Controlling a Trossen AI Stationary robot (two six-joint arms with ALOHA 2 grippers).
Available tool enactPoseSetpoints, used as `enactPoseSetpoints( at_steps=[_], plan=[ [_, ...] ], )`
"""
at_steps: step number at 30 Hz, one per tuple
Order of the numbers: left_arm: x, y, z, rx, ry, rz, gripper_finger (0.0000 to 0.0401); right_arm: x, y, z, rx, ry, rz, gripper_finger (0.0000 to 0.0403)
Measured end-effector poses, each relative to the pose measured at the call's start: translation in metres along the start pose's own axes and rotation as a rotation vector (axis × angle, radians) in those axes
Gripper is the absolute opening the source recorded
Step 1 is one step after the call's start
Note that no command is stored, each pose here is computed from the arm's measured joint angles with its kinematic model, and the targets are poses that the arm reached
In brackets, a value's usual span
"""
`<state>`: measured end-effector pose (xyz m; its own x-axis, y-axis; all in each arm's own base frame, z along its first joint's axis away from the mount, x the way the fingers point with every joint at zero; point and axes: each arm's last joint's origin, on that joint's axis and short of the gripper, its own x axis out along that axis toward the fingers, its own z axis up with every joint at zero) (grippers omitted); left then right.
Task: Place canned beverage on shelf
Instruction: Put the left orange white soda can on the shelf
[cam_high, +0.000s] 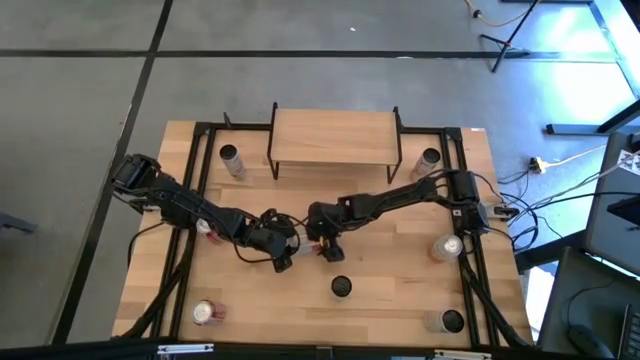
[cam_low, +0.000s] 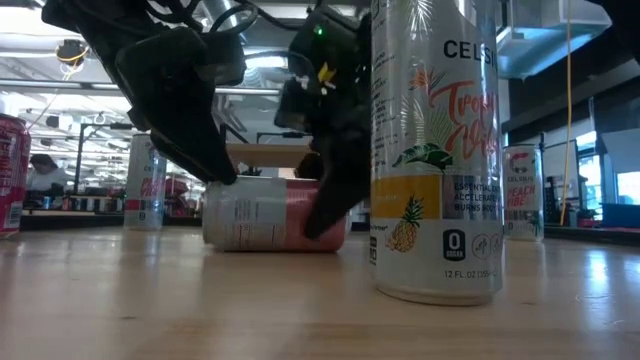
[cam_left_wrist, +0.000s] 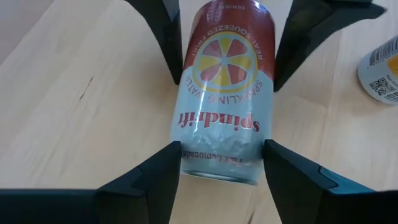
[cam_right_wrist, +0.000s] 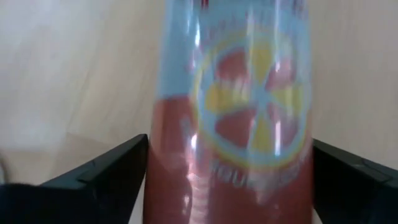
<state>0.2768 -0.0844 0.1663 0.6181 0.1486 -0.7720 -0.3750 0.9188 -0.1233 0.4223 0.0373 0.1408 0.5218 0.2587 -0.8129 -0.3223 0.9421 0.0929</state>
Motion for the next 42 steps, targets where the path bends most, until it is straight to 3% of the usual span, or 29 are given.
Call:
enactPoseSetpoints(
  at_steps=[6,12,17,20,24,28,37,42],
  plan=[
    [0.0,0.0,0.0,0.009,0.001,-0.003,0.0211,0.0,-0.002,0.007,-0.015,-0.071,-0.035,0.034],
    [-0.023,0.003,0.007,-0.024,0.01,-0.08,0.0211,-0.002,-0.003,0.007,0.012,-0.053,-0.079,0.0268],
    [-0.06,0.012,0.017,-0.097,-0.049,-0.138,0.0211,-0.019,0.0,0.008,0.043,-0.021,-0.108,0.0267],
    [-0.084,0.016,0.024,-0.128,-0.108,-0.201,0.0211,-0.045,0.003,0.018,0.064,-0.06,-0.129,0.0267],
    [-0.106,0.019,0.034,-0.094,-0.202,-0.293,0.0211,-0.076,0.008,0.025,0.118,-0.088,-0.159,0.0267],
    [-0.11,0.018,0.044,-0.086,-0.303,-0.358,0.0211,-0.081,0.009,0.023,0.191,-0.065,-0.179,0.0267],
    [-0.108,0.007,0.075,-0.099,-0.479,-0.685,0.0211,-0.126,0.017,0.023,0.192,-0.073,-0.242,0.0268],
    [-0.111,0.004,0.078,-0.167,-0.47,-0.776,0.0211,-0.135,0.007,0.019,0.186,-0.043,-0.256,0.0268]
  ],
)
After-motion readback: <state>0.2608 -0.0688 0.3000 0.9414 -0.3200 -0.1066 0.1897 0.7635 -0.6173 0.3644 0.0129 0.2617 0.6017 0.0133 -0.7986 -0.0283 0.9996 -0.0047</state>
